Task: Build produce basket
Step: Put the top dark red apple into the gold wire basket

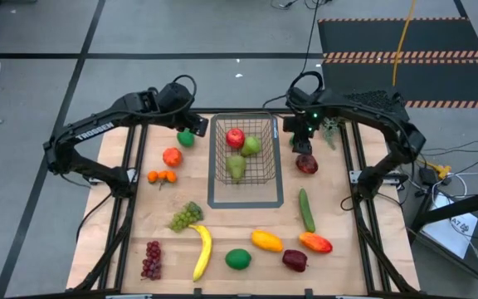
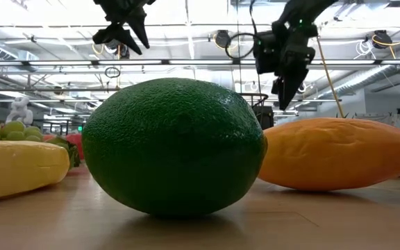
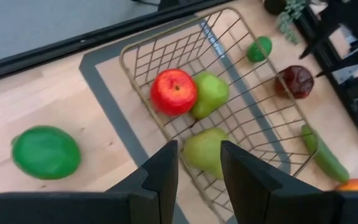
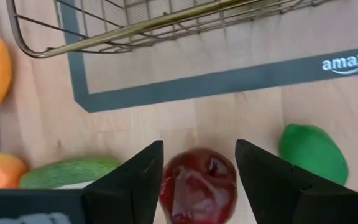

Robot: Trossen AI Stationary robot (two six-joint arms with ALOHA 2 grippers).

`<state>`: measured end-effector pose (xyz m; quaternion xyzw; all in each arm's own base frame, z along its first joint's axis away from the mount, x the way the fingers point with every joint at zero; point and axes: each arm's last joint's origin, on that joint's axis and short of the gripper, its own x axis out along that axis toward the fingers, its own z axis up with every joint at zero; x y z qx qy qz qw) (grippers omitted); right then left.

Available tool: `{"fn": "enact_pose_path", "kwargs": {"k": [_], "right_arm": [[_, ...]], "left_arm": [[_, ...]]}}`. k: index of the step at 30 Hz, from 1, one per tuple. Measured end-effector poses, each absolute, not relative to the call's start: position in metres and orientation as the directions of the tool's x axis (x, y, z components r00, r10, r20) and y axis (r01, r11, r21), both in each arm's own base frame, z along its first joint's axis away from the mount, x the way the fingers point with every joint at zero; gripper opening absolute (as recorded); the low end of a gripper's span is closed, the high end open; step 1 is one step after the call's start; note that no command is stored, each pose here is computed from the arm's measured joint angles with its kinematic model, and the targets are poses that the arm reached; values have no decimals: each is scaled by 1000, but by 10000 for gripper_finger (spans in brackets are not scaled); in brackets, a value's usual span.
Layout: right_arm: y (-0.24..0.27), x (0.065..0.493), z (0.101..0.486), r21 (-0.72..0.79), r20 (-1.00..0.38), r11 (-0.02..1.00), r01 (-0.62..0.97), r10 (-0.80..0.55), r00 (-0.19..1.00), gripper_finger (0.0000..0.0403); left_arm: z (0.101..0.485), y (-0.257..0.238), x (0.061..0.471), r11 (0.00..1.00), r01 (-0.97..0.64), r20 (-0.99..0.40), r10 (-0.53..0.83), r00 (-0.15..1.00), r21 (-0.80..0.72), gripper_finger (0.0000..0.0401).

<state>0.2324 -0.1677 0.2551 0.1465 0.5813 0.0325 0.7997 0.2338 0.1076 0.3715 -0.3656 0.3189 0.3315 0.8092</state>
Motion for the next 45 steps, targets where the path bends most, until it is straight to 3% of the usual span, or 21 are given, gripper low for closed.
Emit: {"fn": "enact_pose_path", "kwargs": {"k": [7,15,24,32,36,39,45], "right_arm": [[-180,221,230,395,-863,917,59,349,366,195],[-178,205,198,421,-866,900,116,361,346,169],[-179,203,186,277,-949,906,320,206,239,171],[-175,207,185,238,-966,878,415,171,193,180],[-176,205,185,133,-990,821,556,82,116,180],[-178,203,184,58,-998,714,697,28,55,181],[-179,196,191,53,-999,515,855,29,45,181]], "left_arm": [[372,103,236,489,-793,-756,343,557,-362,120],[372,102,236,433,-824,-749,390,536,-365,120],[375,104,240,437,-806,-712,407,573,-399,120],[375,104,240,438,-808,-711,412,570,-394,120],[375,104,240,438,-810,-711,416,567,-390,120],[375,104,240,437,-810,-711,416,567,-391,120],[375,103,239,435,-812,-716,412,564,-389,120]]}}
